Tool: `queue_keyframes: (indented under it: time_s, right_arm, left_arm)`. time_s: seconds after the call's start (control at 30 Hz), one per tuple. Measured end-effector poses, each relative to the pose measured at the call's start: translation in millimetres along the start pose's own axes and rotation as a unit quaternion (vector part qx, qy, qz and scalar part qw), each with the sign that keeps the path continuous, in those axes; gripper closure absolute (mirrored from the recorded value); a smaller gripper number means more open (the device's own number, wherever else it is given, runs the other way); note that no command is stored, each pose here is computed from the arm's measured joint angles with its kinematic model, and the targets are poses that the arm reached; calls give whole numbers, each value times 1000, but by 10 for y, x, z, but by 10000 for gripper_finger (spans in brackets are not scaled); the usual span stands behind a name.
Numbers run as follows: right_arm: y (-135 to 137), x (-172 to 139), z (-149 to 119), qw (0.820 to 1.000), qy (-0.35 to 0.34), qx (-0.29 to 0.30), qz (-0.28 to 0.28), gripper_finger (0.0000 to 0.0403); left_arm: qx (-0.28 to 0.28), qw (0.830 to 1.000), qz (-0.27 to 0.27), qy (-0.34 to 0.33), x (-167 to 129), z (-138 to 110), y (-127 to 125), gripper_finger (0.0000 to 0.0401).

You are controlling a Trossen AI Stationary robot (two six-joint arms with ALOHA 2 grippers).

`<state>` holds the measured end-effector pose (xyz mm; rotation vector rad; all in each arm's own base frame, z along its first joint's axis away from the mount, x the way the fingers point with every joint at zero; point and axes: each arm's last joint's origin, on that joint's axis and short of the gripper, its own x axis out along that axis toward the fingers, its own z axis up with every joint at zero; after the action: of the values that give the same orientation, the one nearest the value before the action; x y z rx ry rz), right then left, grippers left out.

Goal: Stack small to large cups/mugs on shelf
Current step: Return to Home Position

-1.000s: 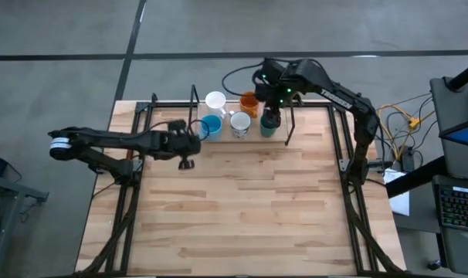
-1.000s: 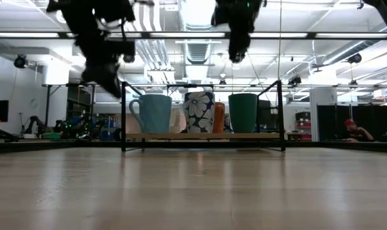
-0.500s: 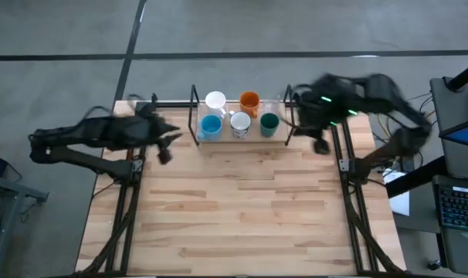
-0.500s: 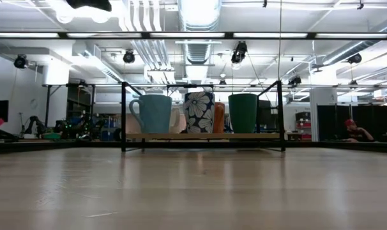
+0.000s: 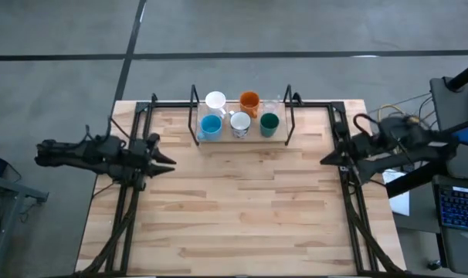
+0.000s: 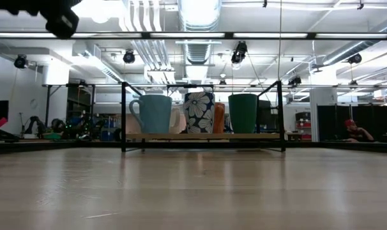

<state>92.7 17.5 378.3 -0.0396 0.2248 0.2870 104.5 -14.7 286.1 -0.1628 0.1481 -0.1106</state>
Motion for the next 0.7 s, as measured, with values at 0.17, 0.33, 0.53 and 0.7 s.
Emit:
queue_keyframes:
  time_s: [0.17,0.33,0.53,0.7]
  right_arm:
    - [9,139,-566,997,-75,26,2,394]
    - [-5,425,-1227,998,-59,12,1,394]
    - [-11,668,-1725,992,-124,1,13,394]
    - [-7,718,-1928,990,-141,4,17,394]
  left_arm:
    - [2,996,-78,-44,-58,-326,12,321]
    - [-6,988,-146,-40,-19,-689,32,321]
    - [-14,985,-156,-74,71,-1025,86,321]
    - [-18,983,-168,-65,84,-1139,93,321]
